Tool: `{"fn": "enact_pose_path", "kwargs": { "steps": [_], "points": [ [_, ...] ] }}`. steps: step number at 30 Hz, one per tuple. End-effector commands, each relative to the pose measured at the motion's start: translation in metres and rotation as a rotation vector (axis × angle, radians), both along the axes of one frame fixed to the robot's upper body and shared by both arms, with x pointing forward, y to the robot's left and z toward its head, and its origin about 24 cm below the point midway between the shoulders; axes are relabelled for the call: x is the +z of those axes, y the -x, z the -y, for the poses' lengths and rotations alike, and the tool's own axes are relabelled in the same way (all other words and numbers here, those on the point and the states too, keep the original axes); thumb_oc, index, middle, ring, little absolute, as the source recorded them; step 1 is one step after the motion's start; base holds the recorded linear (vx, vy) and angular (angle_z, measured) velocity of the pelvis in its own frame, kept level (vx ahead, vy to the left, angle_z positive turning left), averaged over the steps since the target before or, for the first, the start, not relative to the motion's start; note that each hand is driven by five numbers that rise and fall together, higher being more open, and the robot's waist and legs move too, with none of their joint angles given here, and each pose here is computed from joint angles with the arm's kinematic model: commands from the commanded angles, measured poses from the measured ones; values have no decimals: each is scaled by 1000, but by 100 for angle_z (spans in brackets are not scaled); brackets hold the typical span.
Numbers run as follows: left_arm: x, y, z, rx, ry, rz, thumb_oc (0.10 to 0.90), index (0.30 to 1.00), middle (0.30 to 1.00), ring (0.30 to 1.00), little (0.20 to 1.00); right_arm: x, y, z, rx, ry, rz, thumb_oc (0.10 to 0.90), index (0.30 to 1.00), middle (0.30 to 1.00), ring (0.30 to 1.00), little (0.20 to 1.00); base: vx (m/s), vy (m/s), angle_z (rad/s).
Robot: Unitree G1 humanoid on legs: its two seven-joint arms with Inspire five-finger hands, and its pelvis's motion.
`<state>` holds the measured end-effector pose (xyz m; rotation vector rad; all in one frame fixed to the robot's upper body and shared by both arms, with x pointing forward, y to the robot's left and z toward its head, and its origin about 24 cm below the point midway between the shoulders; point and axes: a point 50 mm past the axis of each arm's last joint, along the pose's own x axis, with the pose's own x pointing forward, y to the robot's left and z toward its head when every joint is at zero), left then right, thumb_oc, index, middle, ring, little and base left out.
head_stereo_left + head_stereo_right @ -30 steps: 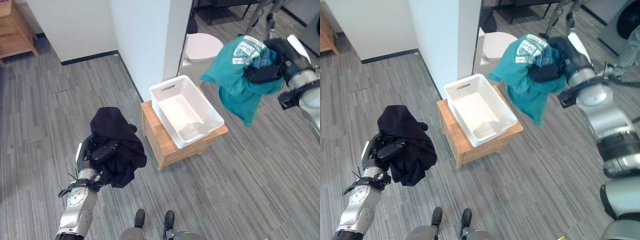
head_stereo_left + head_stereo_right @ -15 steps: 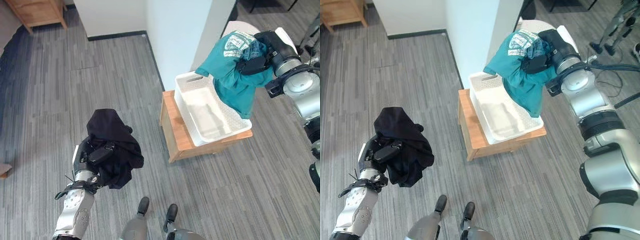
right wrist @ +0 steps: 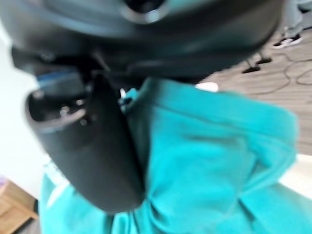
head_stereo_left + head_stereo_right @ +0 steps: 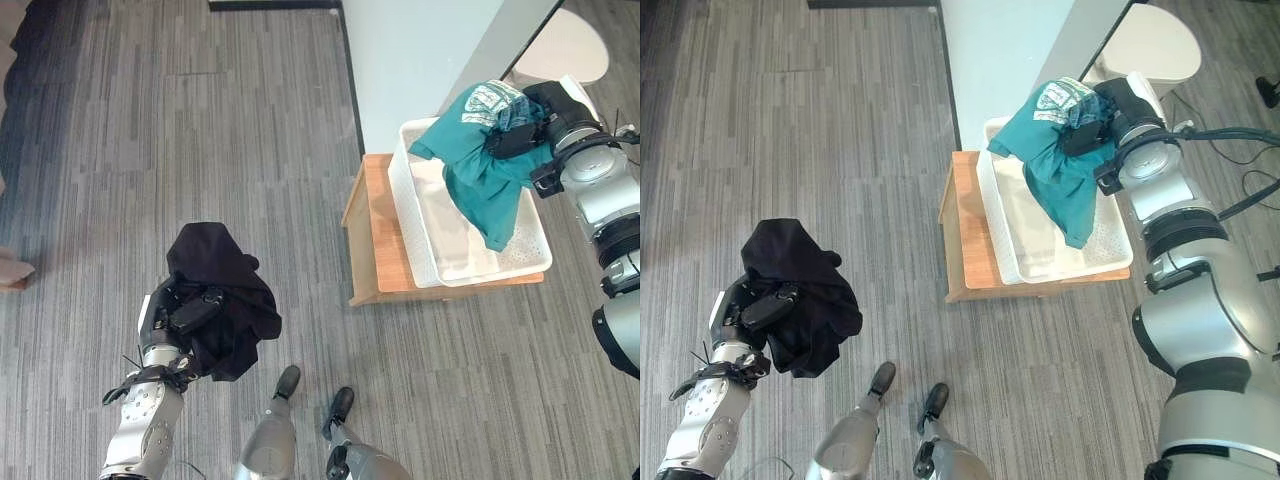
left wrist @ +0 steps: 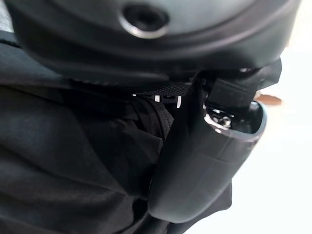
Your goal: Pick up bed clothes into laundry basket.
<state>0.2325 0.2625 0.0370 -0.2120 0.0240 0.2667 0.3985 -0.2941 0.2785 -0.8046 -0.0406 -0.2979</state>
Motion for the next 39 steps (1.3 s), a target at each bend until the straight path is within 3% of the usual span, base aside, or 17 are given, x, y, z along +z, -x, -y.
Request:
{"fn": "enact_pose_path", "kwargs": {
  "steps": [1, 15, 28, 29, 39],
  "points": [
    [59, 0, -9, -16, -115, 275, 400, 300, 300, 300, 300, 85, 13, -8, -21, 91, 256, 400, 300, 300, 300, 300, 0, 0, 0],
    [64, 2, -8, 3, -111, 307, 400, 300, 300, 300, 300, 102, 31, 24, -187, 277, 200, 400, 300, 300, 300, 300, 0, 0, 0],
    [64, -3, 0, -6, -83, 320, 400, 300, 300, 300, 300, 104, 26, 12, -148, 263, 226, 400, 300, 300, 300, 300, 0, 0, 0],
    [64, -3, 0, -4, -84, 322, 400, 300, 300, 300, 300, 102, 24, 9, -135, 278, 217, 800, 900, 900, 900, 900, 0, 0, 0],
    [64, -3, -5, 22, -82, 324, 400, 300, 300, 300, 300, 121, 29, -2, -82, 265, 287, 800, 900, 900, 900, 900, 0, 0, 0]
  ]
}}
